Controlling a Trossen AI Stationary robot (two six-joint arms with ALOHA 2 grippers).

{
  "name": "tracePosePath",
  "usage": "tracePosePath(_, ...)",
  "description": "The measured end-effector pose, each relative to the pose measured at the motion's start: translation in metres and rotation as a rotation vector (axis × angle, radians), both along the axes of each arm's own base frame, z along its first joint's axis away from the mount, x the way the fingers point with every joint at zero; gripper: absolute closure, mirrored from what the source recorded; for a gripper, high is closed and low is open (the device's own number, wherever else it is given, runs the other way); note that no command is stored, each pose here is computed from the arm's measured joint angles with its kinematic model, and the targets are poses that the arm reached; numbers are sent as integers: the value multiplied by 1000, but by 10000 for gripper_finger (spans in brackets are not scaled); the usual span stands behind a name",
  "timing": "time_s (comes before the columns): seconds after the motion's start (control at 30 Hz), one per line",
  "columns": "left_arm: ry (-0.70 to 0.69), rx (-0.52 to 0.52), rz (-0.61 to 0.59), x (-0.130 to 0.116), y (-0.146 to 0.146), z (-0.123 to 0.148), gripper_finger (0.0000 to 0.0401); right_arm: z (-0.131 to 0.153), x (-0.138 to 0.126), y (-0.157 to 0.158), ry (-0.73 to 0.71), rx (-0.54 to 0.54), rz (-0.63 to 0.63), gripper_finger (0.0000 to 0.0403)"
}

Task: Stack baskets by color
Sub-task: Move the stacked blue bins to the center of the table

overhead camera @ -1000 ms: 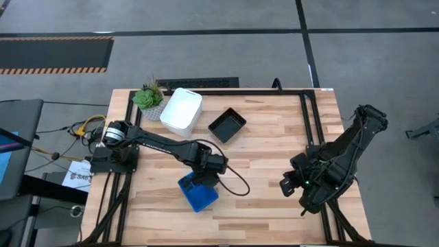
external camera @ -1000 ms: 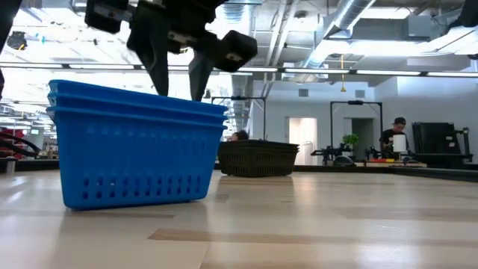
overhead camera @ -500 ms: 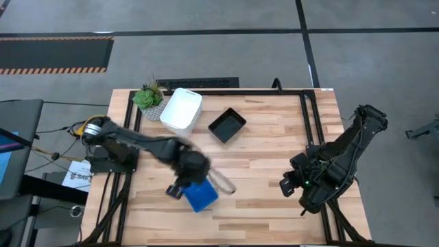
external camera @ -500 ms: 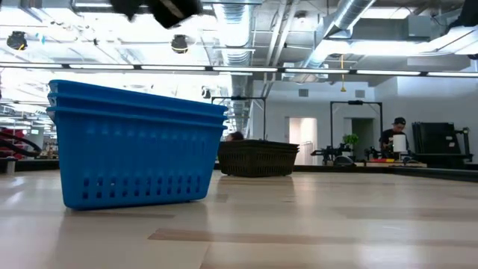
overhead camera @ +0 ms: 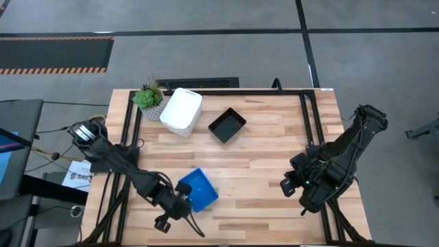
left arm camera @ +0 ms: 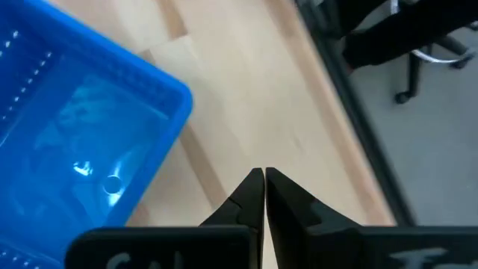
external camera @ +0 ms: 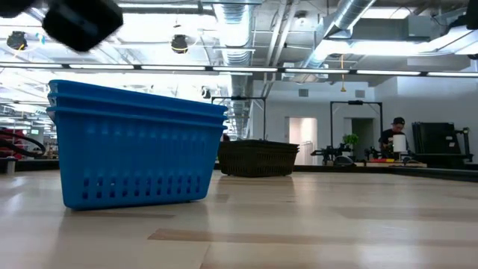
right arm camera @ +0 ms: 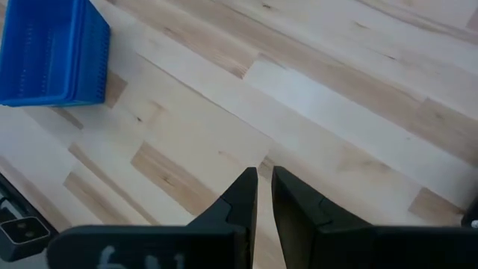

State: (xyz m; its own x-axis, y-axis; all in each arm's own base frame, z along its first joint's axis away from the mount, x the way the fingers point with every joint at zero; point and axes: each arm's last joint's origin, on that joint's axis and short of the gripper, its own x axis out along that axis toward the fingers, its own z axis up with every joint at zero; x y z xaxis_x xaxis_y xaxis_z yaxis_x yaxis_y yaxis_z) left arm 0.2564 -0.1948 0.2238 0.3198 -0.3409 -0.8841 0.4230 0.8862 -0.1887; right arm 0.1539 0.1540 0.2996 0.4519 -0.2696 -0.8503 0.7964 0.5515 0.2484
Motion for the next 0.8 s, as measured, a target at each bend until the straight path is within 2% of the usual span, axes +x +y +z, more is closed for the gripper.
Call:
tracePosePath(0.23,-87,37,24,16,17,-22,401,-1,-1,1,33,31,3,336)
tracePosePath(0.33,-147,55,123,27,31,-26,401,-1,-1,1,41,36,2,336)
tracePosePath(0.5,-166,66,214,36,56,-35,401,-1,-1,1,44,33,2,336)
tracePosePath(0.8,-174,164,400,46,116,-57,401,-1,-4,-2,69,0,1,336)
